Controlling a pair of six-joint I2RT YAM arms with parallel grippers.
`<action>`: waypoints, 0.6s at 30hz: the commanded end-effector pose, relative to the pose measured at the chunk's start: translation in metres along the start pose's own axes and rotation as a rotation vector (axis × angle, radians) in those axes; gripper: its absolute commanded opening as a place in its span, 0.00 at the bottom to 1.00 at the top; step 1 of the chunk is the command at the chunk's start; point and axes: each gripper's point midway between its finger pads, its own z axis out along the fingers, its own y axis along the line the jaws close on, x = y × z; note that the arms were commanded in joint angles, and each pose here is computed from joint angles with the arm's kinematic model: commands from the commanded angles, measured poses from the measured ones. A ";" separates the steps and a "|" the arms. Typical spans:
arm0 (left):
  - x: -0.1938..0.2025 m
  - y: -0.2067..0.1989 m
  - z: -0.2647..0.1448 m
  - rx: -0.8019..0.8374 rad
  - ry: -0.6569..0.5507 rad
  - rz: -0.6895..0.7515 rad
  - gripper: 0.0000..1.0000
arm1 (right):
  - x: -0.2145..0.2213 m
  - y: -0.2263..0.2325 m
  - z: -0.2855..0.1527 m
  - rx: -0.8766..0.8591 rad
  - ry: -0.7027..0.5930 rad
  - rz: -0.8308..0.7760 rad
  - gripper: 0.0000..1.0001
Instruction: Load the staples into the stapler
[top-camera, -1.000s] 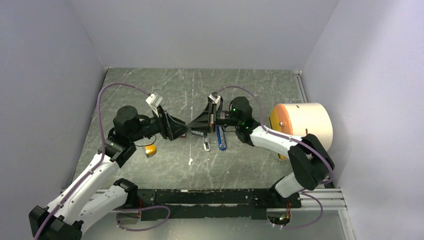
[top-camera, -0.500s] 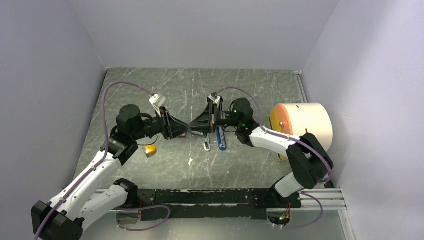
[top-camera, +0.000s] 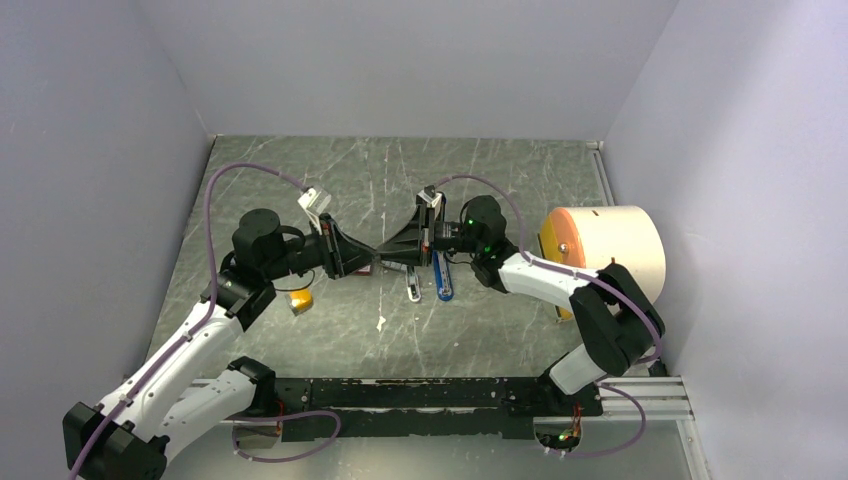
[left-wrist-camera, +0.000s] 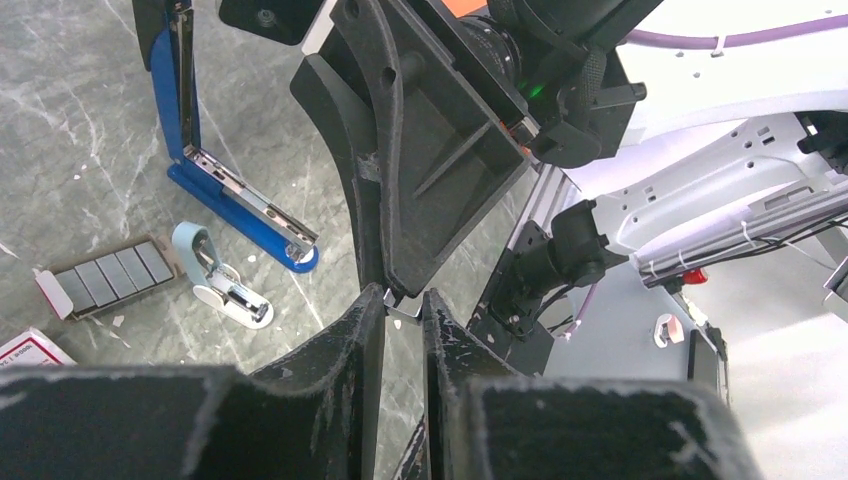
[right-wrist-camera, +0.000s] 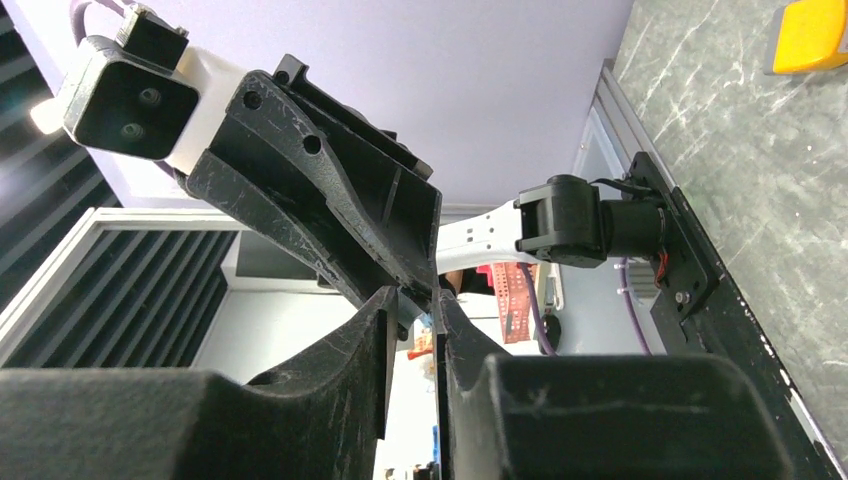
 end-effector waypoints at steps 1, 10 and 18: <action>-0.005 -0.007 -0.001 0.023 -0.007 0.024 0.17 | 0.001 -0.003 0.002 0.004 0.007 -0.010 0.26; 0.008 0.034 -0.006 -0.208 0.066 -0.019 0.17 | -0.012 -0.030 -0.005 0.110 -0.068 -0.003 0.49; 0.057 0.112 -0.042 -0.703 0.334 -0.104 0.18 | -0.046 -0.072 -0.050 0.400 -0.353 -0.062 0.52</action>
